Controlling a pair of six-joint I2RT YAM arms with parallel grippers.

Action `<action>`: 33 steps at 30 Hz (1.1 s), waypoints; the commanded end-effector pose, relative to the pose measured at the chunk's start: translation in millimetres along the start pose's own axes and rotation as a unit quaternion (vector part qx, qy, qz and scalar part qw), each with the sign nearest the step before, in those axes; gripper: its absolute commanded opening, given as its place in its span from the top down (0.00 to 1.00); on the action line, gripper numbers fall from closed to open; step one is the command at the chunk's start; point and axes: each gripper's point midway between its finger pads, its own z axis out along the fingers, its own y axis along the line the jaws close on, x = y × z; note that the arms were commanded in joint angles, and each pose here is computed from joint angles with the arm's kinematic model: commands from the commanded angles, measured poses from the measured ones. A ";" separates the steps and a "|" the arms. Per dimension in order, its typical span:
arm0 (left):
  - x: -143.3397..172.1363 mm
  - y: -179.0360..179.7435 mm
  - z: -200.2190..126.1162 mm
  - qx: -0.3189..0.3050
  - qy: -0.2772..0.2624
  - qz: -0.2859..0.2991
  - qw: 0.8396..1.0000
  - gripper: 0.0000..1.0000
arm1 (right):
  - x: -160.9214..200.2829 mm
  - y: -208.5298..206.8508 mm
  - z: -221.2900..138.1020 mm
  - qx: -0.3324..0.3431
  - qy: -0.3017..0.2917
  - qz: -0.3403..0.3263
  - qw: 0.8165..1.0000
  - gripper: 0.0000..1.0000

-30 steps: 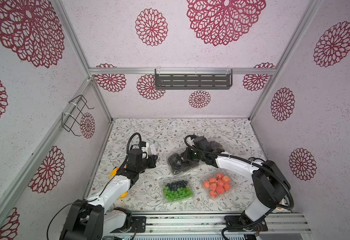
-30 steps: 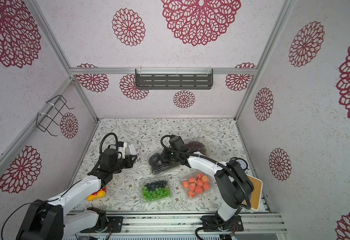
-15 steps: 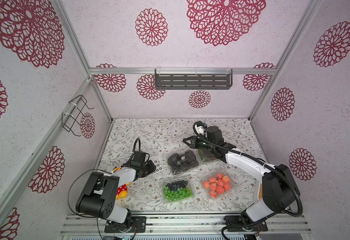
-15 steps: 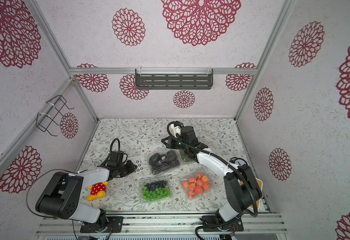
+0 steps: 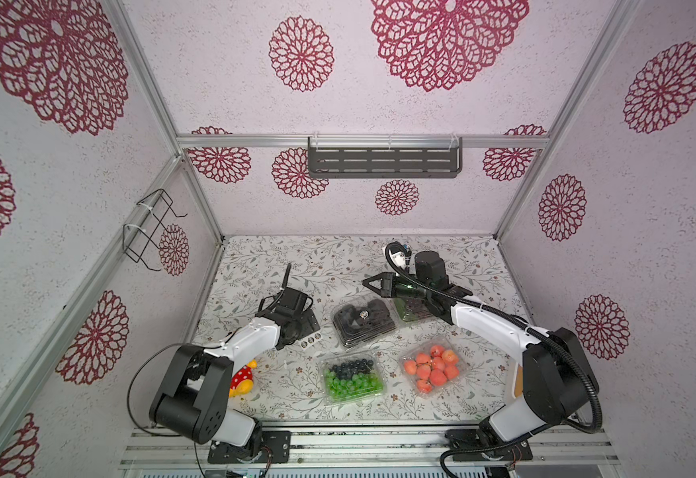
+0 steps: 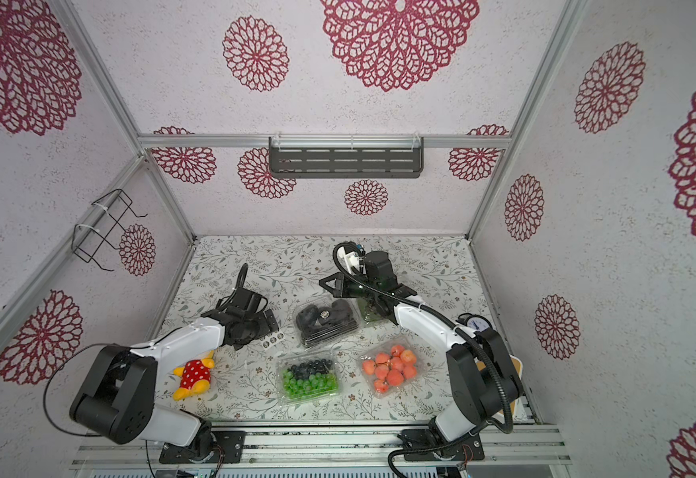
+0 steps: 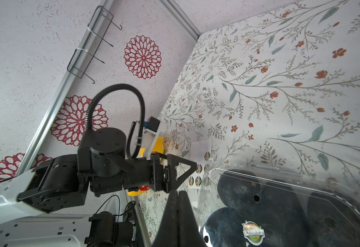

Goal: Label fruit boxes
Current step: Place the label sticker at the center of the board, then pick up the label sticker from the center of the board.

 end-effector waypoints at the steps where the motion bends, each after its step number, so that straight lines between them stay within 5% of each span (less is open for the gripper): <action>1: 0.4 13.0 10.3 -0.056 0.006 -0.009 0.998 0.02 | -13.7 24.0 -17.2 -0.018 -0.024 -0.042 0.999 1.00; 8: 6.8 -3.9 38.4 -0.108 0.034 0.025 0.993 0.02 | -12.3 22.8 -18.4 -0.015 -0.026 -0.044 0.999 1.00; 17: 25.6 29.6 42.9 -0.197 0.040 0.029 0.979 0.02 | -11.3 20.2 -18.6 -0.018 -0.023 -0.041 0.999 1.00; 22: 40.4 38.4 50.1 -0.189 0.067 0.049 0.978 0.07 | -13.7 17.8 -22.6 -0.012 -0.031 -0.043 0.999 1.00; 29: 22.8 45.0 23.7 -0.137 0.044 0.040 0.989 0.17 | -17.5 16.4 -28.7 -0.006 -0.045 -0.044 0.998 1.00; 33: 20.8 47.3 24.0 -0.168 0.056 0.058 0.983 0.19 | -18.9 16.5 -31.5 -0.005 -0.048 -0.045 0.998 1.00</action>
